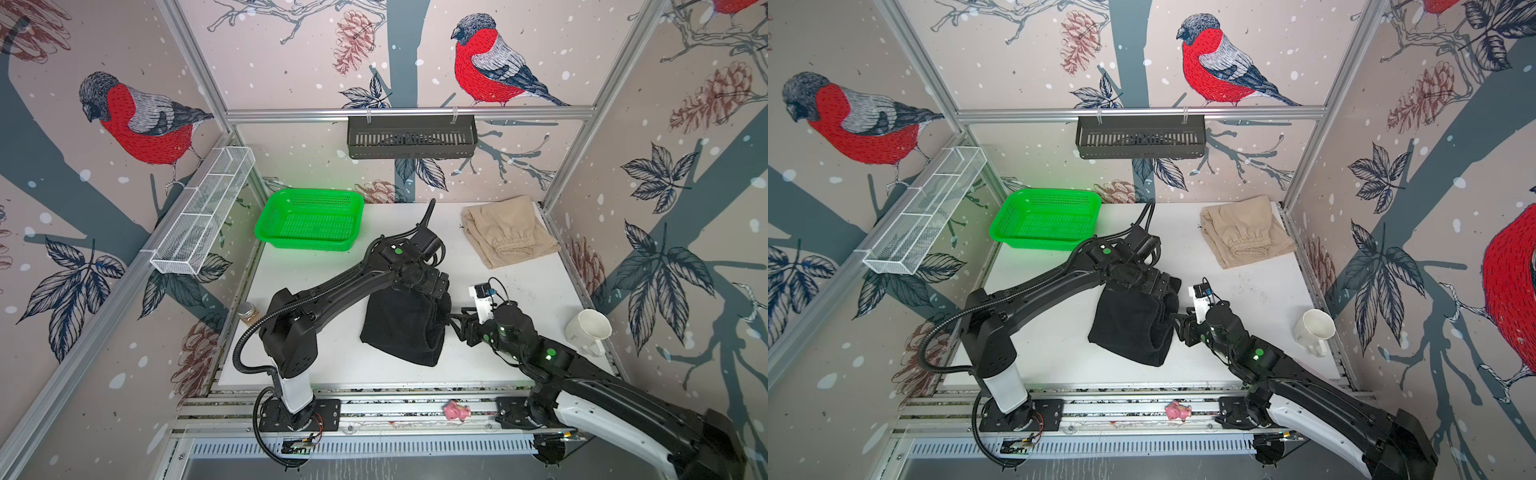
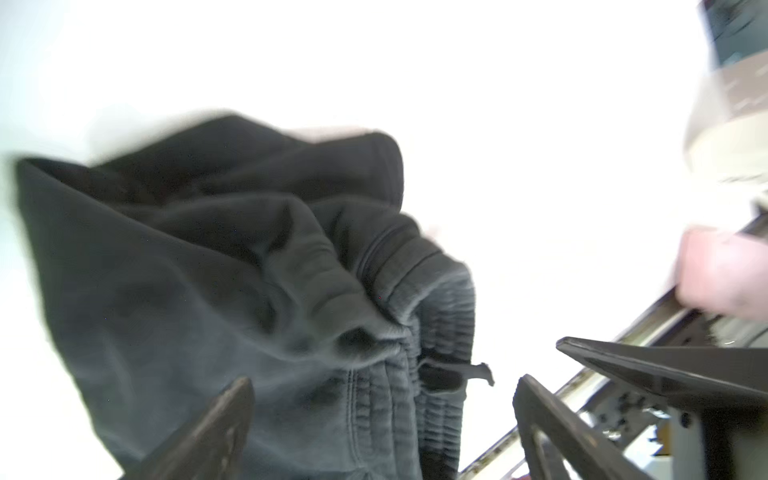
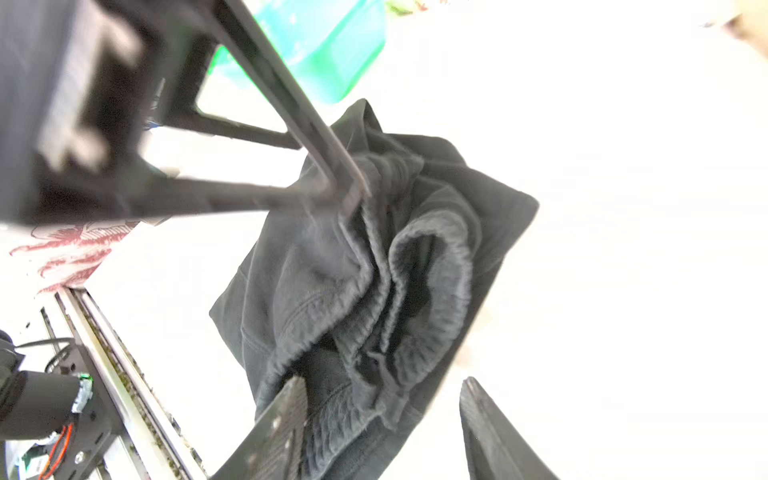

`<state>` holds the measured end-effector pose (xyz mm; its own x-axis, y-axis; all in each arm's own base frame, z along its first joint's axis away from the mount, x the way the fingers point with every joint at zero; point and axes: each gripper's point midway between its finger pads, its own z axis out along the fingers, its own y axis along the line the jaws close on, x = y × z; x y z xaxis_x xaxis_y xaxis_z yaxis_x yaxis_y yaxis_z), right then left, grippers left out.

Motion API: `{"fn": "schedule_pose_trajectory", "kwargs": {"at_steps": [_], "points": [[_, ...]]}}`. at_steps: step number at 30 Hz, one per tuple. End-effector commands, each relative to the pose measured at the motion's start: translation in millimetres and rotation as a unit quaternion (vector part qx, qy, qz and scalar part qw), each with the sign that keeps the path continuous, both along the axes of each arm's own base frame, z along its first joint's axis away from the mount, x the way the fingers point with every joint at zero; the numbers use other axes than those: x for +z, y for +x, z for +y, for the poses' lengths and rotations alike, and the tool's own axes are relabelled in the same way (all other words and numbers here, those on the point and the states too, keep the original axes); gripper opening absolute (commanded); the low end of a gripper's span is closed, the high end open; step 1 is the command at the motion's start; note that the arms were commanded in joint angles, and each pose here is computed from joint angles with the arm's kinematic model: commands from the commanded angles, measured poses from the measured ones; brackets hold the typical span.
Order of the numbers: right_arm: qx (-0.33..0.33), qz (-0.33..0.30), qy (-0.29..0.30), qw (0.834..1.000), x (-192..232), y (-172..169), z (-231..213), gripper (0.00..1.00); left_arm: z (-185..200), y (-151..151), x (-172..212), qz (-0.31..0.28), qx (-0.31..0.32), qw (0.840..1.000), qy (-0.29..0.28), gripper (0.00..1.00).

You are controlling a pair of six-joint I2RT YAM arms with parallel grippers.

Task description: Fold and stack the shorts

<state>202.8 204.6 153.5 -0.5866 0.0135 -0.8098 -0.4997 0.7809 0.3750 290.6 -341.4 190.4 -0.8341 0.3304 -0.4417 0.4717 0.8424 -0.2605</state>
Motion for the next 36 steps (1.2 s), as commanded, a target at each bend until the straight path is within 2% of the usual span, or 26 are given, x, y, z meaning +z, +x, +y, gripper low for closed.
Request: {"fn": "schedule_pose_trajectory", "kwargs": {"at_steps": [1,7,11,13,15,16,19,22,27,31,36], "points": [[-0.008,0.007,-0.018,1.000,8.6,2.0,-6.5,0.55,31.5,10.7,21.3,-0.016,0.033,0.999,0.014,0.97],[0.066,-0.028,0.008,0.997,54.6,15.7,46.6,0.29,104.4,45.4,42.1,-0.072,0.136,0.988,-0.031,0.97],[0.119,-0.037,-0.002,0.992,59.9,23.6,97.6,0.23,138.5,52.3,42.5,-0.108,0.196,0.971,-0.083,0.96],[0.134,-0.018,-0.021,0.991,50.5,32.2,116.2,0.20,149.4,49.8,42.2,-0.119,0.216,0.962,-0.118,0.89],[0.143,-0.012,-0.037,0.989,39.3,42.3,131.1,0.19,157.1,44.1,41.8,-0.134,0.221,0.956,-0.138,0.76],[0.148,-0.010,-0.040,0.988,33.9,47.8,136.8,0.19,163.4,41.2,40.4,-0.139,0.228,0.954,-0.137,0.68],[0.156,0.013,-0.047,0.987,12.6,66.9,145.3,0.17,177.2,35.3,34.5,-0.140,0.237,0.953,-0.126,0.55],[0.152,0.032,-0.070,0.985,-7.3,80.5,144.9,0.15,175.7,27.6,20.1,-0.125,0.226,0.958,-0.125,0.44],[0.112,0.062,-0.083,0.988,-29.7,88.7,110.6,0.12,166.8,23.4,2.0,-0.107,0.212,0.961,-0.143,0.41],[0.075,0.089,-0.059,0.991,-50.9,86.9,74.4,0.10,143.5,18.2,-7.5,-0.090,0.157,0.966,-0.184,0.35],[0.046,0.105,-0.028,0.993,-71.8,85.1,43.8,0.09,127.0,11.5,-26.2,-0.083,0.125,0.964,-0.218,0.29]]}}
